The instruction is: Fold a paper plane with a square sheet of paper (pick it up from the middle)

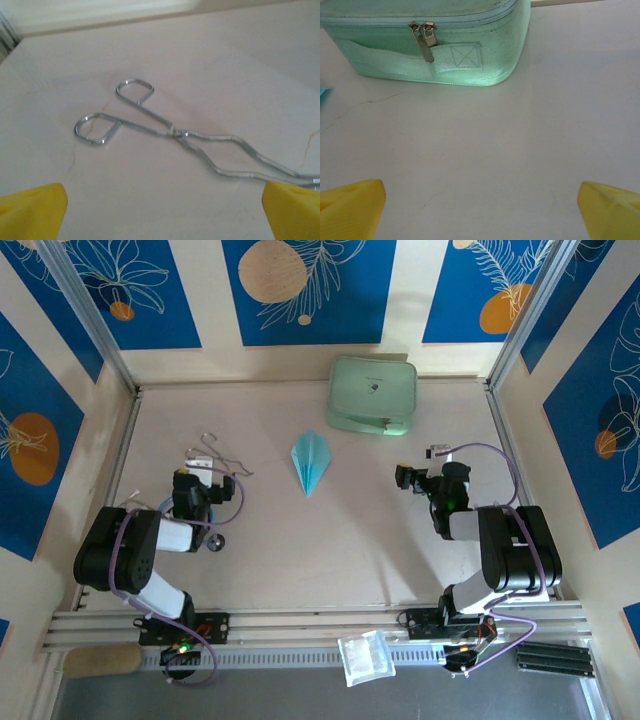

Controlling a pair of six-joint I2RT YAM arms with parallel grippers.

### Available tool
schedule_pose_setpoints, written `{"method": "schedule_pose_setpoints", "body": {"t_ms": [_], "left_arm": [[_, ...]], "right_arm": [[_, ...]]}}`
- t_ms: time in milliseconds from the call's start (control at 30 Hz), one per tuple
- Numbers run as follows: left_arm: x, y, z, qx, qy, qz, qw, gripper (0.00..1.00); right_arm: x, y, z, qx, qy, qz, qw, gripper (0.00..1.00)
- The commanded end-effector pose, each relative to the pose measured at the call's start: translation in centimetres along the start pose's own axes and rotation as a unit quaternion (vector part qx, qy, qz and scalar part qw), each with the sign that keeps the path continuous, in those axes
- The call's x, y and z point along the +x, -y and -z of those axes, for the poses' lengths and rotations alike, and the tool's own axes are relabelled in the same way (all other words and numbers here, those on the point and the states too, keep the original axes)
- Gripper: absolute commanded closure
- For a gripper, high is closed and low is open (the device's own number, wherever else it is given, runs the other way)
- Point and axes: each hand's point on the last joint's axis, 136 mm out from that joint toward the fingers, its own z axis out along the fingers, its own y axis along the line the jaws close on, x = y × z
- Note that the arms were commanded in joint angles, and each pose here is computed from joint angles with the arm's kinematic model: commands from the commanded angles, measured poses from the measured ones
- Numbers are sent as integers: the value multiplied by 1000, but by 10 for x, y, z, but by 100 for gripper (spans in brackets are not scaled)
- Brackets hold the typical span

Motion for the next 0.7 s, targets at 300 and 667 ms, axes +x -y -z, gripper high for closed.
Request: {"method": "schedule_pose_setpoints", "body": {"t_ms": [300, 667], "left_arm": [[-10, -5, -5, -5, 9, 3, 1000, 0], [-10, -5, -6, -3, 7, 3, 1000, 0]], "right_arm": [[-12, -3, -4, -14, 11, 1, 1000, 1], [-11, -2, -4, -13, 11, 1, 1000, 1]]}}
